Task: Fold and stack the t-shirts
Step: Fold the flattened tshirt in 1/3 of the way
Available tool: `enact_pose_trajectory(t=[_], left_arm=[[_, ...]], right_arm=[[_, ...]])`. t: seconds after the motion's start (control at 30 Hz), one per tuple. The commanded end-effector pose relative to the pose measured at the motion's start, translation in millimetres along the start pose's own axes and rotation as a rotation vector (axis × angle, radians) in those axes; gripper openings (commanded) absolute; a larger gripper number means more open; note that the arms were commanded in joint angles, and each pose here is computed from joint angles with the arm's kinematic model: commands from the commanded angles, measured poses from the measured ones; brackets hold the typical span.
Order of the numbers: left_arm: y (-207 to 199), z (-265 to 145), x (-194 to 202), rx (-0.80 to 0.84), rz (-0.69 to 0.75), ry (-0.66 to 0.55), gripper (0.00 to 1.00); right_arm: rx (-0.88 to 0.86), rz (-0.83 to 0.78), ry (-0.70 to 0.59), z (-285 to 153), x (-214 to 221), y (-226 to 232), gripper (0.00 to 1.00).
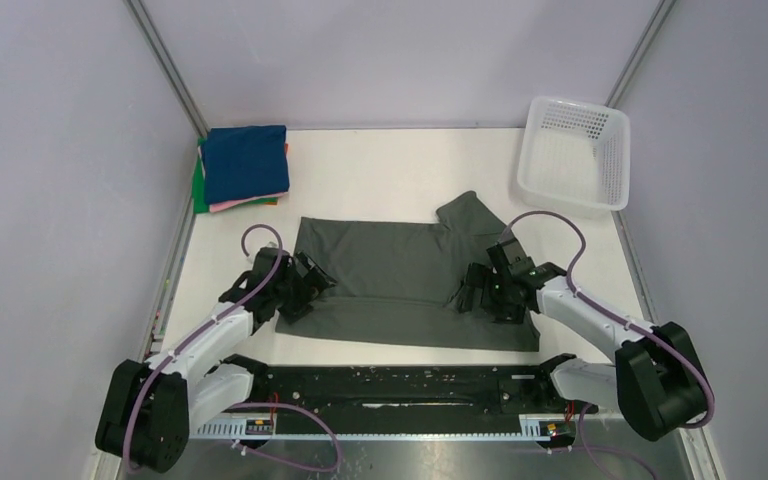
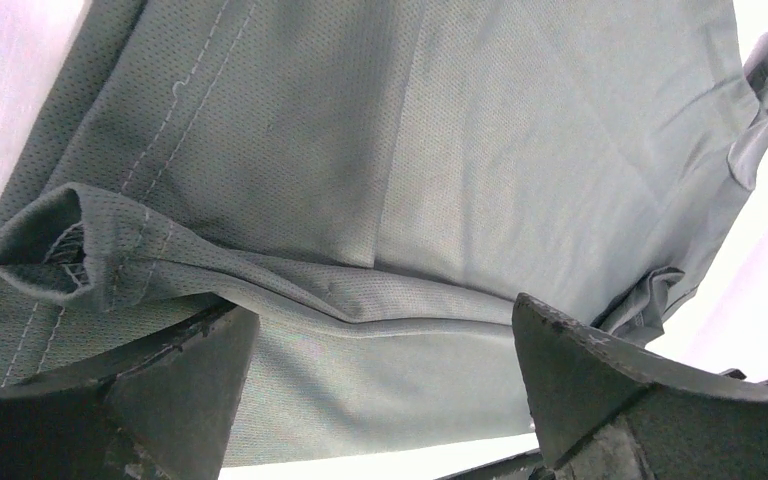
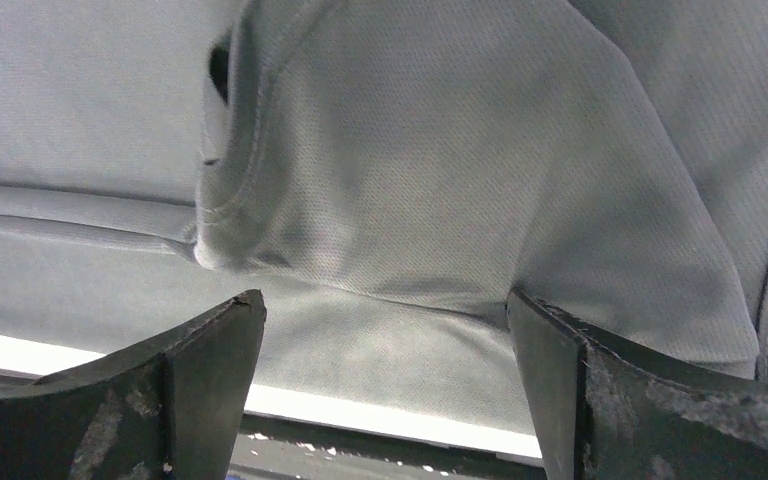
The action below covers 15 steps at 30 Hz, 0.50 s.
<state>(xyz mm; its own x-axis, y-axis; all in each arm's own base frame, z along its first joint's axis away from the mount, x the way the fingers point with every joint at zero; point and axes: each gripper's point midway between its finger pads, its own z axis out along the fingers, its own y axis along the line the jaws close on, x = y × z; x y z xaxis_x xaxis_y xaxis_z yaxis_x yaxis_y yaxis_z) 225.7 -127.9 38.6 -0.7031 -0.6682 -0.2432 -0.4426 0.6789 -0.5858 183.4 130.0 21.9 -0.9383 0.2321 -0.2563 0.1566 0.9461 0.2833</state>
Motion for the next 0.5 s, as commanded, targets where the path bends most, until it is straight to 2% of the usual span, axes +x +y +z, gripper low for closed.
enact_pose_trajectory(t=[0.0,0.27,0.47], left_arm=[[61,-6,36,-0.214,-0.028,0.076,0.99],[66,-16,52,-0.212,-0.024,0.078,0.99],[61,-27,52,-0.169,-0.038,0.05,0.99]], right_arm=[[0.061,0.009,0.07,-9,28,-20,1.0],[0.066,0.009,0.061,-20,38,-29,0.99],[0.047,0.005,-0.002,-28,29,-27,0.99]])
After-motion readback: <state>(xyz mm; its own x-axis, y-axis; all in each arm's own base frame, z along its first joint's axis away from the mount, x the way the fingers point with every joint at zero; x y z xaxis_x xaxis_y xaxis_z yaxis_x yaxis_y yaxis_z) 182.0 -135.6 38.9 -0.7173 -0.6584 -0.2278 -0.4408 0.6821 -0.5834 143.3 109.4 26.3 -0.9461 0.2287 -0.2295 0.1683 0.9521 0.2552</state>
